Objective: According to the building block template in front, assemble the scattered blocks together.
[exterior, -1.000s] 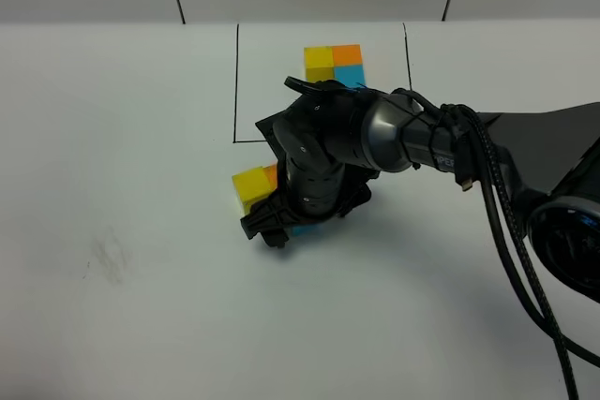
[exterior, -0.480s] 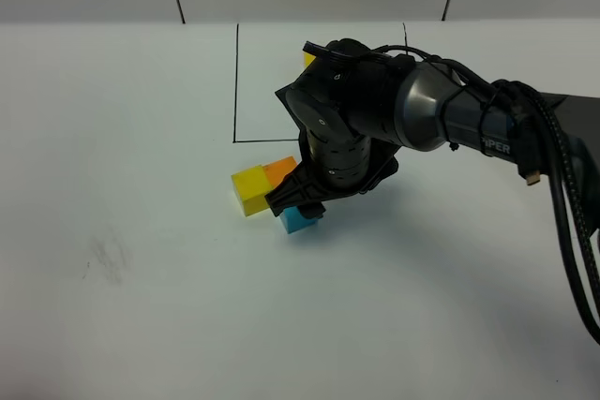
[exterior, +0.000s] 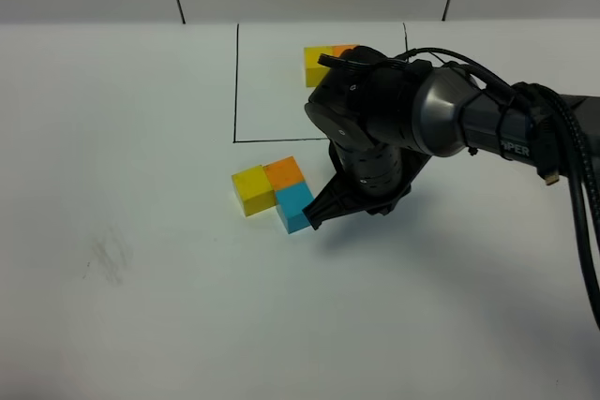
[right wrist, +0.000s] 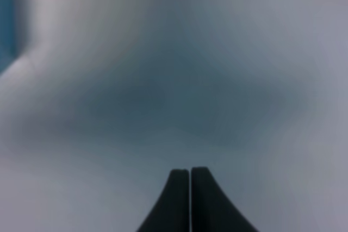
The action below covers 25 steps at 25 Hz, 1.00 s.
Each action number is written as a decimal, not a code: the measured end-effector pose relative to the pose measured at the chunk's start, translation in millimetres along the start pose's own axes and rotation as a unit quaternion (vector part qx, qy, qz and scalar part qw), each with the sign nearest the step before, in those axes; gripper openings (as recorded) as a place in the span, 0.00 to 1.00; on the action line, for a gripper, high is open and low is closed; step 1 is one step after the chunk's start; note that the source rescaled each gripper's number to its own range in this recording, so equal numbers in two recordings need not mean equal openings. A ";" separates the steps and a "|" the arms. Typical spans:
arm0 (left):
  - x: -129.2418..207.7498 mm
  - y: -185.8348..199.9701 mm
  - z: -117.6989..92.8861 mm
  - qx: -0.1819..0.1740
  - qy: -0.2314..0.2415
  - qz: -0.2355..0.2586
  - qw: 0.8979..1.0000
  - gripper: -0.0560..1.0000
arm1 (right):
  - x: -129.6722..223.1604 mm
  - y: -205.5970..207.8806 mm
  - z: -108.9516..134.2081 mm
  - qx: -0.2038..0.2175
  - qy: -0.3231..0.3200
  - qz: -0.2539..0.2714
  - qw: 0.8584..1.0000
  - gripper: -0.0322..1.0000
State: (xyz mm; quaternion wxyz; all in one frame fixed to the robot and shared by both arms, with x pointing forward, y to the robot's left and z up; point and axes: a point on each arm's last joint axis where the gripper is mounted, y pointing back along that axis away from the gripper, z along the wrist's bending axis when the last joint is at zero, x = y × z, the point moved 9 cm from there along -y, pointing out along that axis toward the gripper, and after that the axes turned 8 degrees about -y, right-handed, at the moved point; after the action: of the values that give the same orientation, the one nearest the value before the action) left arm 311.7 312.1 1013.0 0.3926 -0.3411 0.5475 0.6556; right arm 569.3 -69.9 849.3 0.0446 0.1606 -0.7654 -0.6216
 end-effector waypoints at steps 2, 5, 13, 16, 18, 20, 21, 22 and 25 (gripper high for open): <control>0.0 0.0 0.0 0.000 0.000 0.000 1.000 0.05 | 5.3 1.3 -7.4 -0.004 -0.008 -0.002 1.000 0.03; 0.0 0.0 0.0 0.000 0.000 0.000 1.000 0.05 | 11.8 9.4 -26.9 -0.012 -0.031 -0.015 0.999 0.03; 0.0 0.0 0.0 0.000 0.000 0.000 1.000 0.05 | 63.6 43.8 -100.5 -0.009 -0.102 -0.049 0.994 0.03; 0.0 0.0 0.0 0.000 0.000 0.000 1.000 0.05 | 94.6 58.7 -123.4 -0.017 -0.130 -0.077 0.988 0.03; 0.0 0.0 0.0 0.000 0.000 0.000 1.000 0.05 | 120.1 62.7 -133.0 -0.020 -0.139 -0.088 0.986 0.03; 0.0 0.0 0.0 0.000 0.000 0.000 1.000 0.05 | 142.7 69.5 -140.6 -0.025 -0.144 -0.110 0.983 0.03; 0.0 0.0 0.0 0.000 0.000 0.000 1.000 0.05 | 154.2 69.1 -143.4 -0.025 -0.144 -0.116 0.982 0.03; 0.0 0.0 0.0 0.000 0.000 0.000 1.000 0.05 | 164.7 71.1 -146.8 -0.027 -0.144 -0.129 0.981 0.03; 0.0 0.0 0.0 0.000 0.000 0.000 1.000 0.05 | 191.2 73.6 -152.9 -0.036 -0.151 -0.162 0.975 0.03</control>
State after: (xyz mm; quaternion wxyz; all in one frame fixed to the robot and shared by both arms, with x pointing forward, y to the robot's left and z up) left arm 311.7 312.1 1013.0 0.3926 -0.3411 0.5475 0.6556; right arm 415.7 -257.9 929.4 -0.1668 0.1849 -0.7042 -0.6649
